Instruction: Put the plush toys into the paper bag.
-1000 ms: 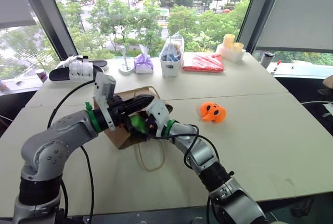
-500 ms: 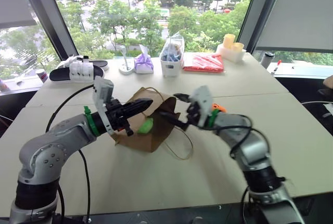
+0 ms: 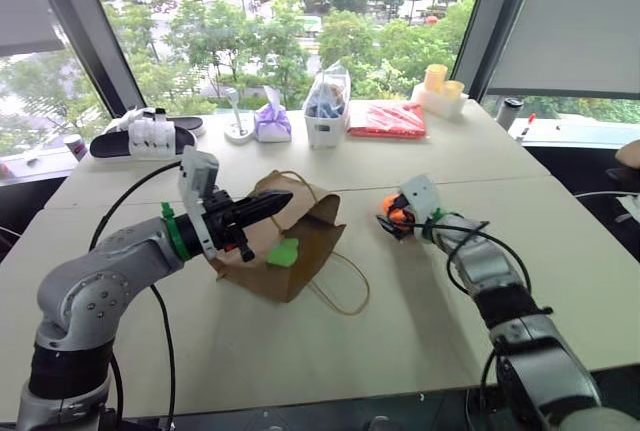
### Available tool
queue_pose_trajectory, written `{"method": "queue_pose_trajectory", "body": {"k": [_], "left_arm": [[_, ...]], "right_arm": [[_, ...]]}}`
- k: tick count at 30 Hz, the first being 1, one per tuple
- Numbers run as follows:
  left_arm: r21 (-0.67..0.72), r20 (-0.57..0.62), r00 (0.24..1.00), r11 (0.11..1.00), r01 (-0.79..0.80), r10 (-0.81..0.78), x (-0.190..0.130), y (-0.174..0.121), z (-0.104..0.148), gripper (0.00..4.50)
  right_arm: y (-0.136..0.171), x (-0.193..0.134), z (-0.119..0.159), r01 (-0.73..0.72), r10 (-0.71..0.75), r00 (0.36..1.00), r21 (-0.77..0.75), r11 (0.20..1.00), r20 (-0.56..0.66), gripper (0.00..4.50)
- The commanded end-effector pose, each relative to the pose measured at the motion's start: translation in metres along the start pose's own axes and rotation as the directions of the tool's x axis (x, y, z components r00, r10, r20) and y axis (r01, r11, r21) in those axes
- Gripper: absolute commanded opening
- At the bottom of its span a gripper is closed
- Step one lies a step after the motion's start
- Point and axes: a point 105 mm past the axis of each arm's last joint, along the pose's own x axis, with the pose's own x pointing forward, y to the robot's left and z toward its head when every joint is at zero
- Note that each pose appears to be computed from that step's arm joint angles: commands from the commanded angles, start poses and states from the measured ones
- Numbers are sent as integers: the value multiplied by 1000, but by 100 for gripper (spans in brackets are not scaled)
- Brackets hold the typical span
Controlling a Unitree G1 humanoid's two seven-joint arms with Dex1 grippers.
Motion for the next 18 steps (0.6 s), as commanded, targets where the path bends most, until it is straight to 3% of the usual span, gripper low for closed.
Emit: {"method": "queue_pose_trajectory", "body": {"k": [1,4,6,13,14,16,18], "left_arm": [[63,24,1000,998,3,-5,-2,-7,10,0],[71,27,1000,997,-9,7,-2,-6,11,0],[72,28,1000,997,-12,10,-3,-7,11,0],[69,26,1000,997,-17,15,-2,-5,11,0],[67,25,1000,998,-16,14,-2,-4,11,0],[57,30,1000,998,-7,5,-1,-4,12,0],[56,32,999,998,-3,1,1,-3,14,0]], "right_arm": [[-4,9,5,46,-45,999,-113,992,13,446],[-4,11,3,44,-43,999,-106,993,9,446],[-7,11,2,53,-52,999,-98,994,10,369],[-25,0,7,73,-70,996,-64,995,51,27],[-24,-3,14,44,-40,996,-44,998,85,2],[-8,-22,39,-129,128,972,-9,992,199,2],[14,-52,60,-311,308,904,-40,950,297,2]]}}
